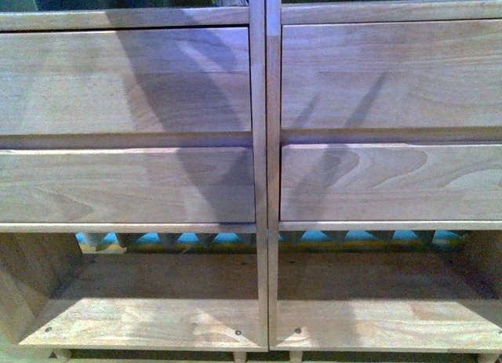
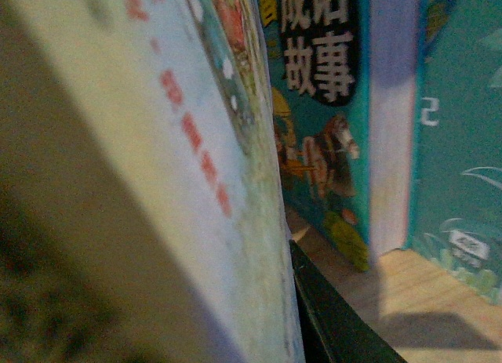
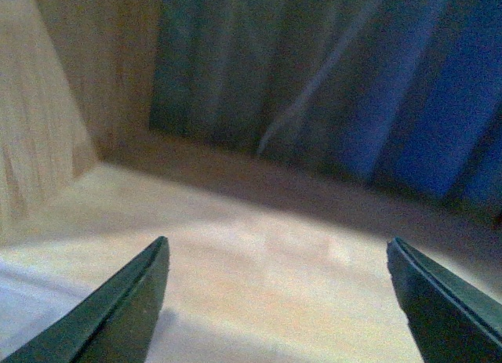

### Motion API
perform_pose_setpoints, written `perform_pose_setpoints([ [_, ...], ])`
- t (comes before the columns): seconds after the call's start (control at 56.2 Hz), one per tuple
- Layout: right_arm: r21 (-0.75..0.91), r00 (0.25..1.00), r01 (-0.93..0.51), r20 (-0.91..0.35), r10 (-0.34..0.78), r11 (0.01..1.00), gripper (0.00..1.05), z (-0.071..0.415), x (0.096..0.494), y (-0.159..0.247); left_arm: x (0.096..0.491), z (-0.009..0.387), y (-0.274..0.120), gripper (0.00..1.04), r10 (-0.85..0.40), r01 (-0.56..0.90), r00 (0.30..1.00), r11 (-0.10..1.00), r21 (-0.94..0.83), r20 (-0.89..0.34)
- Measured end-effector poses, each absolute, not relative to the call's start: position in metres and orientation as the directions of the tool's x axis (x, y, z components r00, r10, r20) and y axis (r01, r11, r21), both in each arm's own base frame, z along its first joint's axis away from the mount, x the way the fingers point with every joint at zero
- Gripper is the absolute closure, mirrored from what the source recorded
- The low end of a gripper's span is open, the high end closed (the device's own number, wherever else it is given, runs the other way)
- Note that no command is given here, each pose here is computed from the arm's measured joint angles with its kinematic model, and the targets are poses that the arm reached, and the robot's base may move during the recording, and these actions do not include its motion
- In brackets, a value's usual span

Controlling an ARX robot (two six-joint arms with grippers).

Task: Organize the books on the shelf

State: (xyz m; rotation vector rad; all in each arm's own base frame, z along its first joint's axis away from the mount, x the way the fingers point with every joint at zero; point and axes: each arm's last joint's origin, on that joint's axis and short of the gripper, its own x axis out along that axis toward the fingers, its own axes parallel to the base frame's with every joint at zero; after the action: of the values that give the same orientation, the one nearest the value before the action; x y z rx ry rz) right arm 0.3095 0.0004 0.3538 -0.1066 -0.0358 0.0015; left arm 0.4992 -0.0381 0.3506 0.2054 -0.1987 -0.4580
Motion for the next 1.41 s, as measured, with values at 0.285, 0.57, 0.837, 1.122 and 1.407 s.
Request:
perform_pose_setpoints([
  [0.285,-0.018,1.000,-0.003,0.010,0.003,1.000,0.81,0.279,0.251,0.000,0.550,0.345,-0.031,0.97,-0.402,0.359,0.909,0.891,0.277,0.115],
  [0.57,-0.011,1.000,-0.001,-0.006,0.001,1.000,1.02,0.233,0.209,0.000,0.578,0.331,-0.044,0.98,-0.391,0.339,0.917,0.870,0.358,0.082],
  [0.837,-0.010,1.000,-0.002,-0.014,0.002,1.000,1.02,0.207,0.181,0.000,0.582,0.325,-0.069,0.98,-0.408,0.324,0.907,0.836,0.442,0.107],
  [1.122,-0.010,1.000,-0.001,-0.010,0.001,1.000,1.02,0.191,0.160,0.000,0.581,0.323,-0.089,0.98,-0.414,0.321,0.903,0.830,0.456,0.119],
  [1.407,-0.010,1.000,-0.001,-0.012,0.001,1.000,1.02,0.181,0.144,0.000,0.579,0.321,-0.099,0.79,-0.415,0.342,0.905,0.842,0.418,0.094],
])
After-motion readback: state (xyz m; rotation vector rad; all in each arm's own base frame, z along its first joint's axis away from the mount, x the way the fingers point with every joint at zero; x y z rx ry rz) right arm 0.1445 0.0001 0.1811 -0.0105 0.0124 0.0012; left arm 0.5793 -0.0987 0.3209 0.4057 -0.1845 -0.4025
